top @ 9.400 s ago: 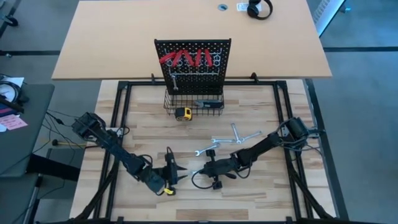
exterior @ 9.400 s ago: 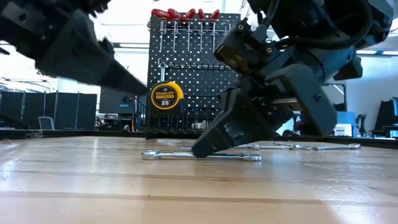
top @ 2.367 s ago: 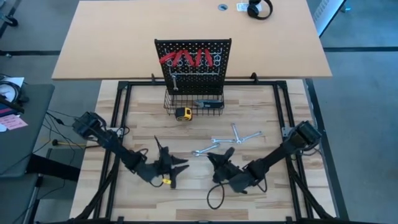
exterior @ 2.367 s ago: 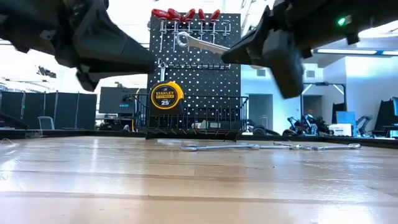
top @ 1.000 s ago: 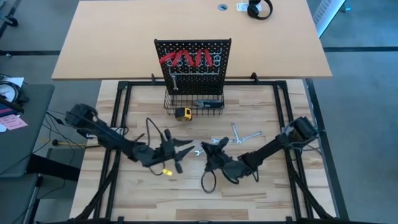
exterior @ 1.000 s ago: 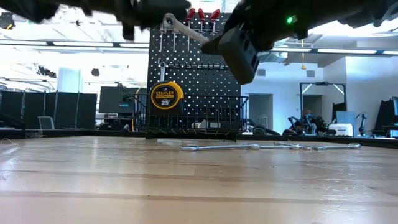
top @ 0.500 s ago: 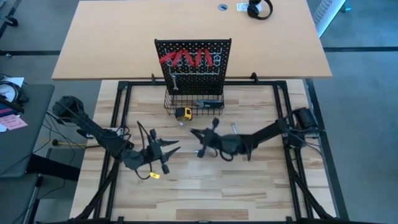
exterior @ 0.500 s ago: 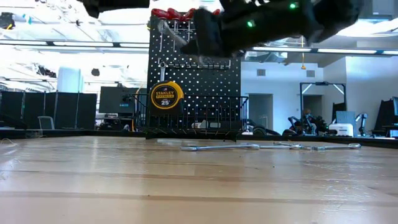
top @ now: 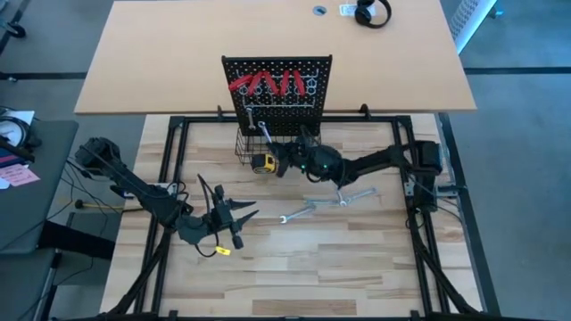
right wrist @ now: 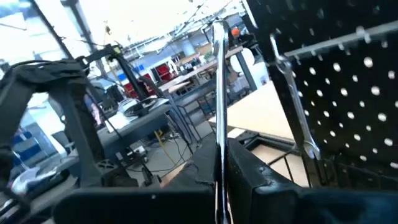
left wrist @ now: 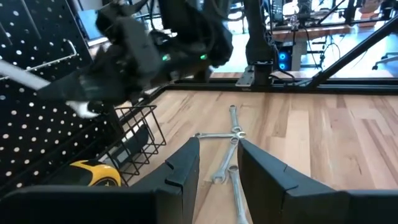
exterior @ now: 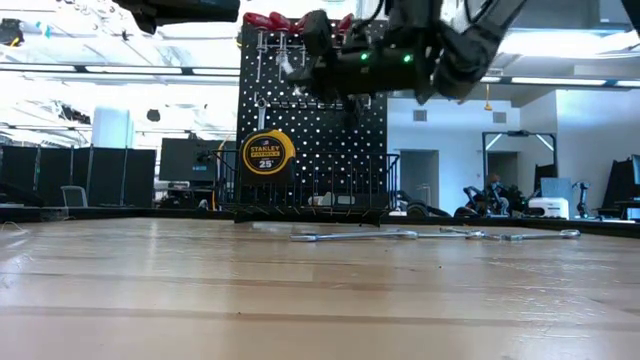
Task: Hang tools onto peg board
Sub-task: Hang the wrench into the pegboard
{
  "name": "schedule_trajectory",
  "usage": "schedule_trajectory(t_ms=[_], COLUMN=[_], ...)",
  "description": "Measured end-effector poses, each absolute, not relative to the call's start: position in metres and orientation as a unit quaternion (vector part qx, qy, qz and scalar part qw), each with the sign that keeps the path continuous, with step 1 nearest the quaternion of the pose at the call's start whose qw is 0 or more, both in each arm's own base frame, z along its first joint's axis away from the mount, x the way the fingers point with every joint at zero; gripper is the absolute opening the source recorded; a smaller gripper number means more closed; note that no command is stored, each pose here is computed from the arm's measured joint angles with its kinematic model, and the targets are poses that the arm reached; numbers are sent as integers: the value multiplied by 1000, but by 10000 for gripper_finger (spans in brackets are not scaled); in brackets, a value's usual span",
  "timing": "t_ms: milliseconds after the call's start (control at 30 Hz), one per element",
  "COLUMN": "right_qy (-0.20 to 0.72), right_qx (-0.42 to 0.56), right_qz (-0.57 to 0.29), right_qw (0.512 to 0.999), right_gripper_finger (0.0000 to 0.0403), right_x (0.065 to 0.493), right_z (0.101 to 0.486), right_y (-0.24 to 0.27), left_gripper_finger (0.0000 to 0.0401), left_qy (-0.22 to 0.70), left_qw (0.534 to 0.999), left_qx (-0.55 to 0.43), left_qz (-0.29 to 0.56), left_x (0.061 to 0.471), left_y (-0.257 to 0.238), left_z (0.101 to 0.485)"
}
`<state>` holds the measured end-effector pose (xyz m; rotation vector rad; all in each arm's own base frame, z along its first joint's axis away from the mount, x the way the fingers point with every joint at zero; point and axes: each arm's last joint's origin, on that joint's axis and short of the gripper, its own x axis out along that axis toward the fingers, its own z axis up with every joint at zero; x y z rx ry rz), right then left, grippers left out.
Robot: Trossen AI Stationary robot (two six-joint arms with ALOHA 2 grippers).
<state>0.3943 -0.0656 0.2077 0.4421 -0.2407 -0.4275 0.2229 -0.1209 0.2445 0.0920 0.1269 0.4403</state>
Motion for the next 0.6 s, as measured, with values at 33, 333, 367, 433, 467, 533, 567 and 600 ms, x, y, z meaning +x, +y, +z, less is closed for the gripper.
schedule_trajectory(t_ms=[33,333,367,433,467,533,567,600], right_qy=[-118,-126,-132,-144,-147,-148,-148,-148], right_qx=[226,269,281,307,314,325,331,339], right_qz=[-208,-202,-204,-215,-221,-227,-230,-233], right_qw=[944,933,929,916,911,906,903,899], right_gripper_finger=[20,20,20,20,20,20,20,20], right_x=[397,415,415,414,413,412,412,411], right_z=[205,197,198,199,199,198,197,197], right_y=[-68,-75,-77,-82,-85,-91,-94,-96], left_gripper_finger=[102,102,102,102,102,102,102,102], left_qy=[62,63,63,62,62,62,62,62], left_qw=[973,972,972,972,973,973,973,973], left_qx=[45,47,46,45,44,42,42,42], left_qz=[218,220,220,220,220,220,220,220], left_x=[223,223,223,223,223,223,223,223], left_y=[-121,-121,-121,-121,-121,-121,-121,-121], left_z=[245,245,245,245,245,245,245,245])
